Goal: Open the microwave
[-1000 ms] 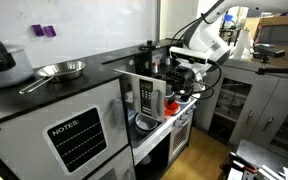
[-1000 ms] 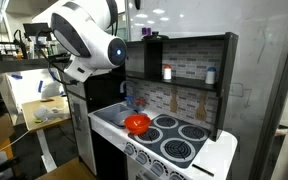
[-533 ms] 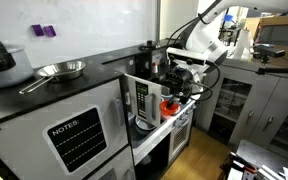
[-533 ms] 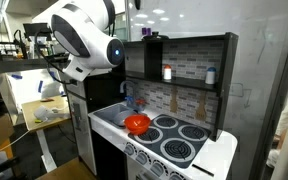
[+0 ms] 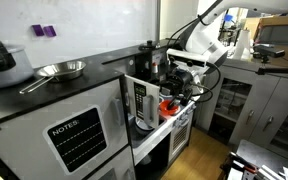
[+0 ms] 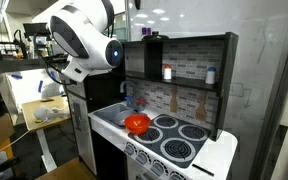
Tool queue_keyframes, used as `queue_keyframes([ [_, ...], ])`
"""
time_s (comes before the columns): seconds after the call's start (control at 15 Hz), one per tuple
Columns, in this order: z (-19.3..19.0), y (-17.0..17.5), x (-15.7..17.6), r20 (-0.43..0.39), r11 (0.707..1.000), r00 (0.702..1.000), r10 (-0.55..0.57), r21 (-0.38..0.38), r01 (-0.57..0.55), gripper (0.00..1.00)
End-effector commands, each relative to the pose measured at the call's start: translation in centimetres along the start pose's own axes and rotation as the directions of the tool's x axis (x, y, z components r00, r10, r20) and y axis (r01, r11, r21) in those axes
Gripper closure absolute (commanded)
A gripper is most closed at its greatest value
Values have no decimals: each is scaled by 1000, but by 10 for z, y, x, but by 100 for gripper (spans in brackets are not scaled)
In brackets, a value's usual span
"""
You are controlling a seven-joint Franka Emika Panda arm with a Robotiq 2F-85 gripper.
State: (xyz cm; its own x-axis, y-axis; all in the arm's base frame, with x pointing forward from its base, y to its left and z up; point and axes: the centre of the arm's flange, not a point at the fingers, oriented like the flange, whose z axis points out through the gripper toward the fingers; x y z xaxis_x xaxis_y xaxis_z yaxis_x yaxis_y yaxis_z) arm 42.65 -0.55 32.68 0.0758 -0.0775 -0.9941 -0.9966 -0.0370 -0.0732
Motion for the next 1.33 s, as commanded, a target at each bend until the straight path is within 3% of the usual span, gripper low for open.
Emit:
queue_keyframes([
  [0.0,-17,15,5,-40,999,999,5,34,-3,0],
  [0.33,-69,36,24,-146,992,988,42,121,-24,0],
  [0.53,-97,47,23,-252,994,968,-13,106,41,0],
  [0.73,-115,49,10,-350,992,929,-122,-3,129,0],
  [0.93,-126,44,-10,-407,971,882,-238,-130,202,0],
  [1.27,-139,20,-48,-476,896,772,-422,-349,274,0],
])
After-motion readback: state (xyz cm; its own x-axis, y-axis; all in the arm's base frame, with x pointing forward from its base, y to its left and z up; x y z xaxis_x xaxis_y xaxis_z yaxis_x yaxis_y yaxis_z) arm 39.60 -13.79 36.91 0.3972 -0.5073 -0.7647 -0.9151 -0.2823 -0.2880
